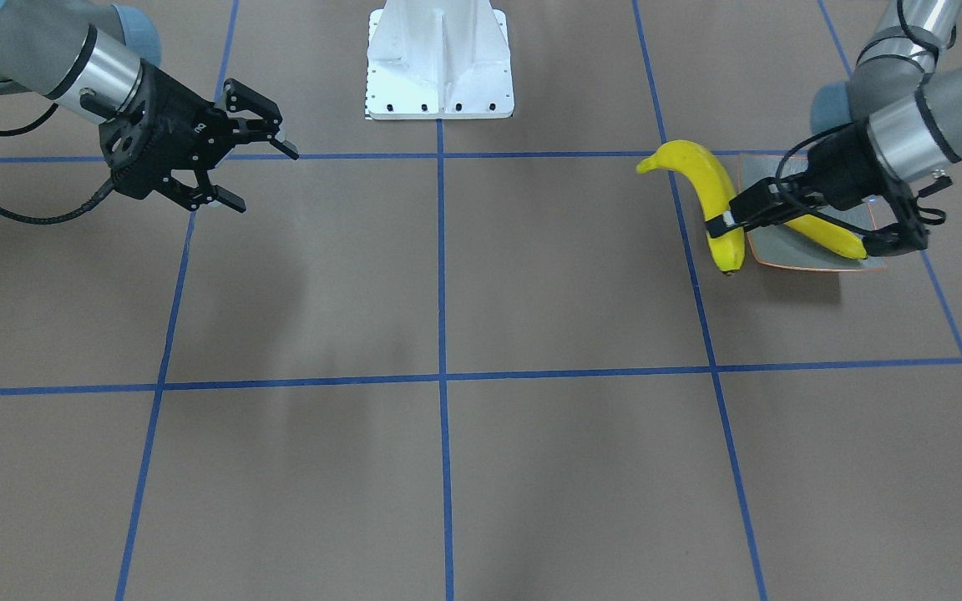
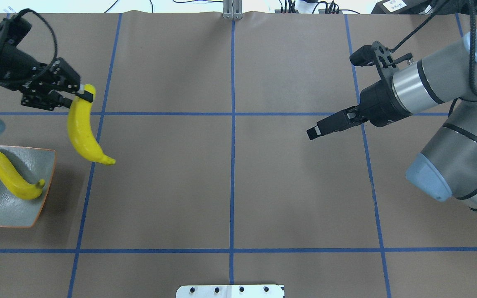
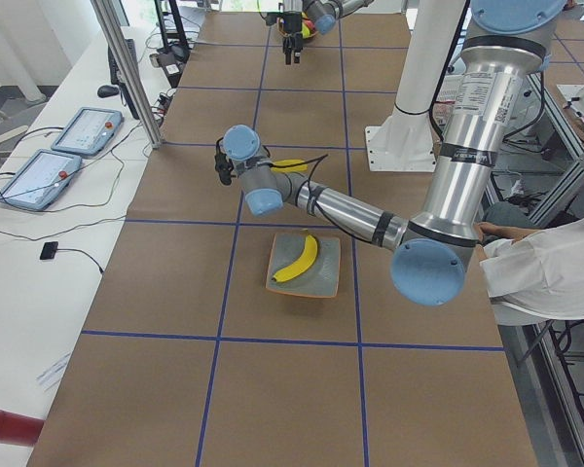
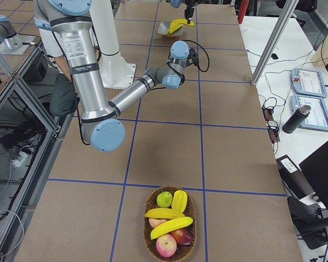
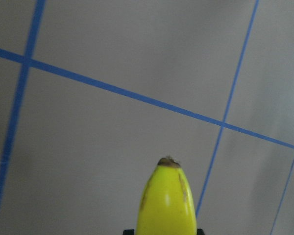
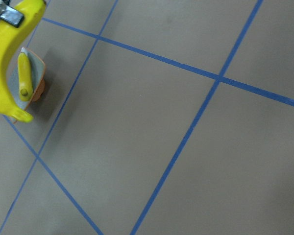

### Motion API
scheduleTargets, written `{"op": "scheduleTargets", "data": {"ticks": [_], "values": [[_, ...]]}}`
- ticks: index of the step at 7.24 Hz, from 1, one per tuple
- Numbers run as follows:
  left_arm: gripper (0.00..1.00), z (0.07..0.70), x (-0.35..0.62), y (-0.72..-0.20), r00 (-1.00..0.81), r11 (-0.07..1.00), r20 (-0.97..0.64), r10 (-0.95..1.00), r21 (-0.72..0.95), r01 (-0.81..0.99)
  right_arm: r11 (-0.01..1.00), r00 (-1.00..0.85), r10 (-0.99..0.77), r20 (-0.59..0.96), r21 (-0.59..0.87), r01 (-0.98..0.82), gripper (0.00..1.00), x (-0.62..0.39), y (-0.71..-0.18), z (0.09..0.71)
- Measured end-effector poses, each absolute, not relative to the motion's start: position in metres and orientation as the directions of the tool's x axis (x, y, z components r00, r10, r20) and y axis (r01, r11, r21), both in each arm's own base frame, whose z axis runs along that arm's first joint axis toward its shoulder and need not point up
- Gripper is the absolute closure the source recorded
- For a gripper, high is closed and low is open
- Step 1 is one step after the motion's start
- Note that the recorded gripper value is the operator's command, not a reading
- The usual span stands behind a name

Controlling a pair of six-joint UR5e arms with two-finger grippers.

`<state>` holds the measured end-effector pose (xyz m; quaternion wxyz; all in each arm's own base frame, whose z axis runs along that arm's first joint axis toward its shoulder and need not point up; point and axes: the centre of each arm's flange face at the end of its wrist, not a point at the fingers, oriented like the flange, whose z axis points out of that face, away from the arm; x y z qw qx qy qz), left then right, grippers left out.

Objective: Transfer all bananas from basket to plate

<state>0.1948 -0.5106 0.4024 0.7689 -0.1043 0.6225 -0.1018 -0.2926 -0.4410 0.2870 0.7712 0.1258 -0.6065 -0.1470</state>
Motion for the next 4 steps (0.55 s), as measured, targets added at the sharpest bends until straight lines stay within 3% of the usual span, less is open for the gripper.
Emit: {"op": "scheduleTargets", "data": {"ticks": [4], "values": [[1.0,0.495,0.155,-0.506,0.233,0.902,-0.875,-0.425,-0.431,0.025,0.961,0.305,-0.272,0.913,0.275,0.031,0.0,-0.254,-0.447,0.344]]}}
